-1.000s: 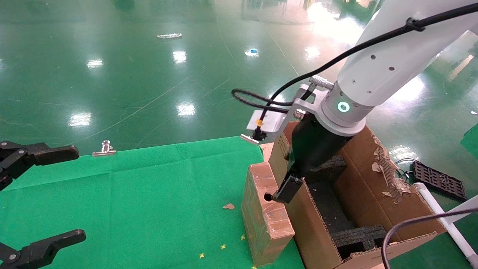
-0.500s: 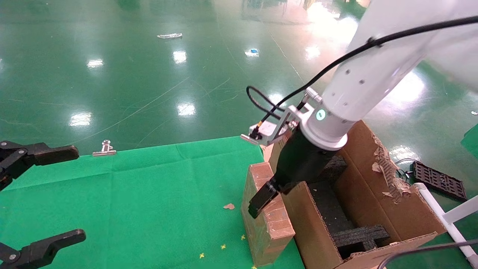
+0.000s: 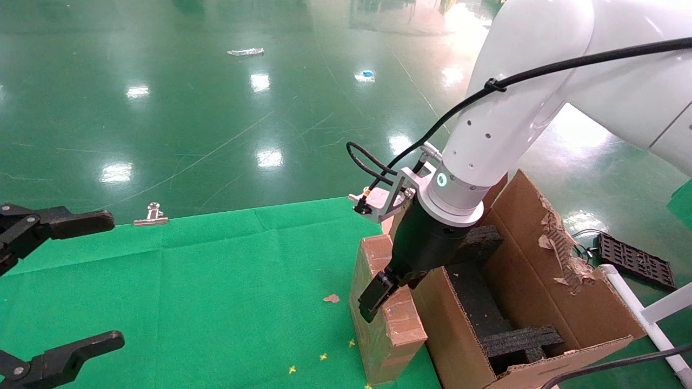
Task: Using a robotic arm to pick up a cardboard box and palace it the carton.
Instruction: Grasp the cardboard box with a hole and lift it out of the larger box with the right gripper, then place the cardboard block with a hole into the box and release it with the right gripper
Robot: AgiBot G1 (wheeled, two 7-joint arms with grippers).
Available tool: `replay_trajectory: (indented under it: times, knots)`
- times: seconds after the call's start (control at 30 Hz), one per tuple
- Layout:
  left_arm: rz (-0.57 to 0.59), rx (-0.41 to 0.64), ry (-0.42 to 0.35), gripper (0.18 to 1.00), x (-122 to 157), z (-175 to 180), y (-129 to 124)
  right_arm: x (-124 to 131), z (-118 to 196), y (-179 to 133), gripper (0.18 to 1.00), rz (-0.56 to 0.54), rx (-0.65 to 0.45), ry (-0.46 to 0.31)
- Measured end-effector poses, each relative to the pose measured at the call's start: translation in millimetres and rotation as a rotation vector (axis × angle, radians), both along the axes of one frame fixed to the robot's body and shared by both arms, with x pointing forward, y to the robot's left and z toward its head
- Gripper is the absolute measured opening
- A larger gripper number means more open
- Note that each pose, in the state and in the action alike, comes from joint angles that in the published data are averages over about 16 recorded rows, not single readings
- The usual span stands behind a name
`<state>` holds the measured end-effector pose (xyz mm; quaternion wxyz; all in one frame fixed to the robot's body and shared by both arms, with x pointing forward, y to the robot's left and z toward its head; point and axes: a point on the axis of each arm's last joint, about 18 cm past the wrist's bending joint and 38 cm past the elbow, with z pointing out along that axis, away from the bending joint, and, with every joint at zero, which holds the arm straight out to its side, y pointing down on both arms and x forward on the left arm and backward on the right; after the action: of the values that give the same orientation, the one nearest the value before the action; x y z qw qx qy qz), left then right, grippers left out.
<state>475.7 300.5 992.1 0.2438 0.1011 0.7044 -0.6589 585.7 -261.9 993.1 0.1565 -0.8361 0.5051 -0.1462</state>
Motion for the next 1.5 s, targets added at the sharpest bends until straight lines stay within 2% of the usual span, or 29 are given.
replay_trajectory:
  times: [0.13,0.4,0.6,0.87,1.03,1.23,1.4,1.5]
  knots:
    - [0.000,0.000,0.000,0.984,0,0,0,-1,-3,0,0.959,-0.004,-0.008,0.002]
    - [0.000,0.000,0.000,0.926,0,0,0,-2,-10,-3,0.849,-0.012,-0.019,0.013]
    - [0.000,0.000,0.000,0.842,0,0,0,-4,-12,-6,0.725,-0.015,-0.020,0.016]
    - [0.000,0.000,0.000,0.658,0,0,0,-8,0,-12,0.535,0.011,0.002,-0.023]
    - [0.000,0.000,0.000,0.534,0,0,0,-15,29,-24,0.428,0.051,0.043,-0.115]
    - [0.000,0.000,0.000,0.395,0,0,0,-29,83,-53,0.358,0.094,0.091,-0.303]
    - [0.000,0.000,0.000,0.312,0,0,0,-46,128,-91,0.337,0.076,0.104,-0.469]
    - [0.000,0.000,0.000,0.266,0,0,0,-56,145,-119,0.331,0.036,0.095,-0.540]
